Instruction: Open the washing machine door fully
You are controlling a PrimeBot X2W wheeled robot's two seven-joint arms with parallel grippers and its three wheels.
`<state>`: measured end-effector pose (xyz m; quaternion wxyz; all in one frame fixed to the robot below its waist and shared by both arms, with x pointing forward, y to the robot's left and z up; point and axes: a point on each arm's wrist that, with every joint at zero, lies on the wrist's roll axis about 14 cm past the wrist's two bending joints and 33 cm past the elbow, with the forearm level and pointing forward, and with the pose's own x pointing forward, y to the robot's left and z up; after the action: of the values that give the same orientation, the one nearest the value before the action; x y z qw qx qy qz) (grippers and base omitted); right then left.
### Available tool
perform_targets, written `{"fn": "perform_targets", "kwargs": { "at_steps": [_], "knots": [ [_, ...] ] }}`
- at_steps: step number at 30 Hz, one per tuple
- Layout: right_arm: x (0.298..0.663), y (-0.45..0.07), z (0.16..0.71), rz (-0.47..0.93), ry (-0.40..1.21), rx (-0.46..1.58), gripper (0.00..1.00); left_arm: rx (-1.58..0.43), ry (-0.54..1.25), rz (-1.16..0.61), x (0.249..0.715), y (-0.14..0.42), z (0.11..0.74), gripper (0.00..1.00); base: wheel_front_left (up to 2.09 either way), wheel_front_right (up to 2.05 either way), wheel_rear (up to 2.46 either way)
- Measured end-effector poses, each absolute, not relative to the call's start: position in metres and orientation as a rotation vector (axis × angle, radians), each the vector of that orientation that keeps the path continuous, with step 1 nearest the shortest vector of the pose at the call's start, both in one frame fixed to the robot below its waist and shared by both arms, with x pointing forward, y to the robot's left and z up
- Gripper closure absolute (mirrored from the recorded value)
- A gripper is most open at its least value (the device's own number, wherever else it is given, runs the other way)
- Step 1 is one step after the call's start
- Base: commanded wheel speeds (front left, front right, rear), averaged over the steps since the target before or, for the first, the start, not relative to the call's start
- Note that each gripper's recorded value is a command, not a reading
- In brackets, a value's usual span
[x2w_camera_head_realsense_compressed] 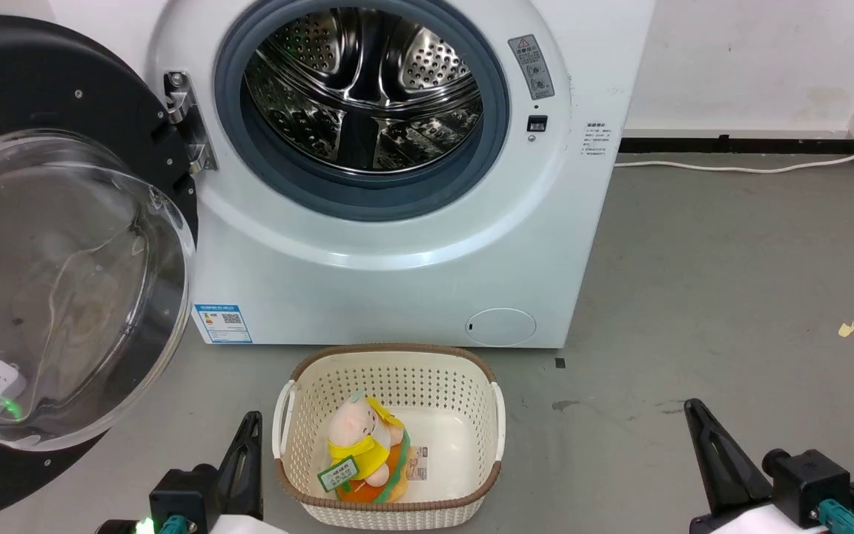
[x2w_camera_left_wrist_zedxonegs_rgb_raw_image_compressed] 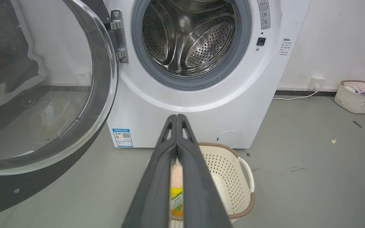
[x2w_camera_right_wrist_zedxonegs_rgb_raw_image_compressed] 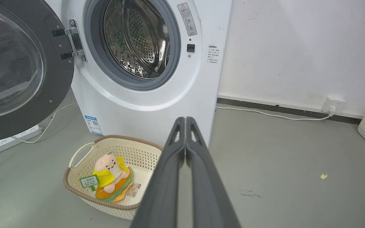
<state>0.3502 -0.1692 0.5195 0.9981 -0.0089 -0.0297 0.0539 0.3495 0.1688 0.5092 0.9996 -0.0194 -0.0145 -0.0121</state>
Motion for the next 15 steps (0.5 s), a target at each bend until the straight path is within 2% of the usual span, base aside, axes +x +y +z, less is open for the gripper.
{"fn": "perform_targets", "kwargs": {
  "at_steps": [15],
  "knots": [
    [0.3526,-0.1676,0.5168,0.113,-0.030,-0.028,1.00,-0.015,-0.020,-0.017,0.3554,0.1720,0.5131,1.00,0.00,0.00,0.00]
  ]
}}
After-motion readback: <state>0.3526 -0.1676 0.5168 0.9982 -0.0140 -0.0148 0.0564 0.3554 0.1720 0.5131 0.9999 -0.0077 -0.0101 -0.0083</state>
